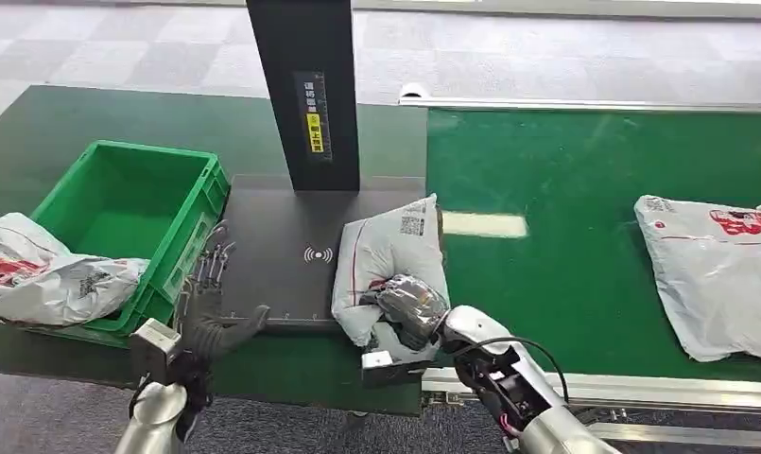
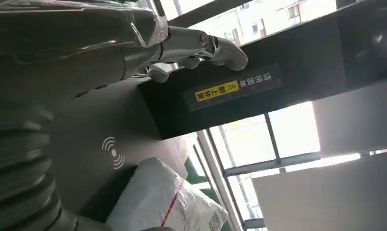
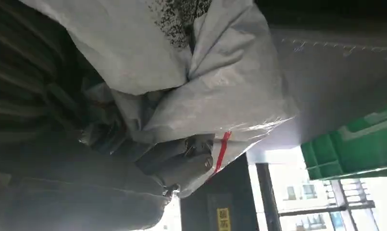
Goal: Moved the parcel from conveyor to table for the left to box.
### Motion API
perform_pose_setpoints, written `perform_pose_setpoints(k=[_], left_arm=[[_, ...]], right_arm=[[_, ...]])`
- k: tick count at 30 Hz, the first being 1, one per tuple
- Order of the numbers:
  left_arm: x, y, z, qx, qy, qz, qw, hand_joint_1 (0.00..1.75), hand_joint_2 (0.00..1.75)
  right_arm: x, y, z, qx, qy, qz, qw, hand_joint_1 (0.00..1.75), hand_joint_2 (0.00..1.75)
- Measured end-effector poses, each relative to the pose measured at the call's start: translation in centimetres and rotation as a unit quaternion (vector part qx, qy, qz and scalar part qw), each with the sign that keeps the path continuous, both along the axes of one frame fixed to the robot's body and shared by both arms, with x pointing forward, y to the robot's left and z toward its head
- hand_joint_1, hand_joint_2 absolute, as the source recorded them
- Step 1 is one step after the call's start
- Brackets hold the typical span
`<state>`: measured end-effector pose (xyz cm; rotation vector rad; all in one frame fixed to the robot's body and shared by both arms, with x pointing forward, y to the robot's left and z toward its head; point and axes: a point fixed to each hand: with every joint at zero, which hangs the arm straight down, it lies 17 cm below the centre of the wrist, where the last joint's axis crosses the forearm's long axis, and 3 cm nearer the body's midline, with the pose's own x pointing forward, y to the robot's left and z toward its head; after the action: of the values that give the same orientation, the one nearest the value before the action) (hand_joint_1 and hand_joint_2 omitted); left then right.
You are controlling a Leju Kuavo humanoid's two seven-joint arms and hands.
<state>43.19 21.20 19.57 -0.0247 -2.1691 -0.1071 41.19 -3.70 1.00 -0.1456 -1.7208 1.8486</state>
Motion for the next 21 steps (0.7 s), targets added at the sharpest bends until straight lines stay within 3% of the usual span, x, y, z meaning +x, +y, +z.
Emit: perform_pose_setpoints(k=[2, 3, 4, 10, 21], left_arm=[[0.2, 0.0, 0.0, 0.0, 0.001, 0.0, 1.0, 0.0, 1.75], [0.3, -0.1, 0.0, 0.0, 0.001, -0.001, 1.0, 0.0, 1.75], [0.3, 0.0, -0.1, 0.0, 0.002, 0.0, 1.0, 0.0, 1.75], [-0.6, 0.4, -1.0, -0.001, 0.009, 0.012, 1.0, 0.0, 1.75], [-1.4, 0.6, -1.1, -0.002, 0.01, 0.014, 1.0, 0.0, 1.75]], right_arm=[[-1.6, 0.8, -0.4, 0.013, 0.036, 0.026, 0.999, 1.75, 1.75], [-2.2, 1.2, -0.5, 0.023, 0.05, 0.03, 0.998, 1.24, 1.75], [-2.6, 1.7, -0.3, 0.034, 0.056, 0.033, 0.997, 0.0, 1.75], [1.6, 0.9, 2.4, 0.026, -0.064, -0.061, 0.996, 0.0, 1.75], [2.2, 0.7, 3.4, 0.029, -0.084, -0.066, 0.994, 0.0, 1.75]])
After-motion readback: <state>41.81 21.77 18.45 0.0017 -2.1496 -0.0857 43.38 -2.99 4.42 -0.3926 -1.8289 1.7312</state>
